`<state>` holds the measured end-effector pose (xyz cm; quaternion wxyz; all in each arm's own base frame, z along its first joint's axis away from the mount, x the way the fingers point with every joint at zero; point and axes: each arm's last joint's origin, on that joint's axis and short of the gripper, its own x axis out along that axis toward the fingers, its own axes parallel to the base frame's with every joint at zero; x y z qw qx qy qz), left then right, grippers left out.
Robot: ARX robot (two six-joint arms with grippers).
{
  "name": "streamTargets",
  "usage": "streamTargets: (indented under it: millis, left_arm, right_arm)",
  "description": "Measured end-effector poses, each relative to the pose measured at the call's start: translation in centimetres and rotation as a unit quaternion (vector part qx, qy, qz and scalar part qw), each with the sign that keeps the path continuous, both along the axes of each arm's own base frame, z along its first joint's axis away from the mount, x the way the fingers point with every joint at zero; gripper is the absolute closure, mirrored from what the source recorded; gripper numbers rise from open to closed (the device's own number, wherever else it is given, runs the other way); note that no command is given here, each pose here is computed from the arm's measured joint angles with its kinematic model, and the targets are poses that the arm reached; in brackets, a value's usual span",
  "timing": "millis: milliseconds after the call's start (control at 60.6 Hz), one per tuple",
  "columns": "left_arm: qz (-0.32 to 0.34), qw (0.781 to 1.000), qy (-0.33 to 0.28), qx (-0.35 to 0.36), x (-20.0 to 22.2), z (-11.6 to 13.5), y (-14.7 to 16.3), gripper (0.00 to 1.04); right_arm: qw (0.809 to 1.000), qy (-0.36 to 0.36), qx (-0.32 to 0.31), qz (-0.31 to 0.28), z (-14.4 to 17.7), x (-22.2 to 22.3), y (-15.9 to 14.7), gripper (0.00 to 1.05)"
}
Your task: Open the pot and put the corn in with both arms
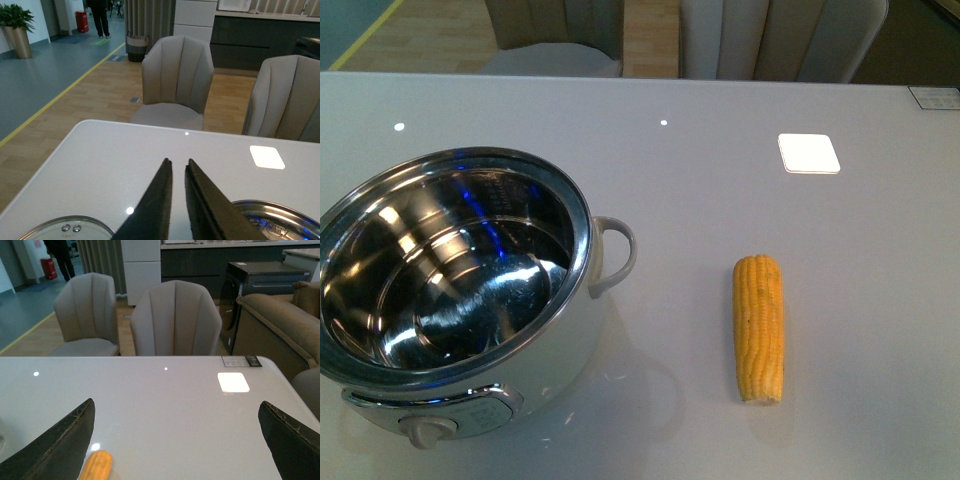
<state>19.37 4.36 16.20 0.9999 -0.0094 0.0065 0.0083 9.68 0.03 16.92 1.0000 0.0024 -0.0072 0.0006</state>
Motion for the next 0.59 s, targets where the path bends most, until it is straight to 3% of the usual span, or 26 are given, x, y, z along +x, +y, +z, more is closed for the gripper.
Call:
streamTargets:
  millis: [594]
  left_arm:
    - [0.005, 1.000, 0.000, 0.004, -4.9, 0.2, -3.8, 1.01]
  right_arm:
    - [1.000, 0.000, 0.000, 0.000, 0.0, 0.0, 0.0, 0.09]
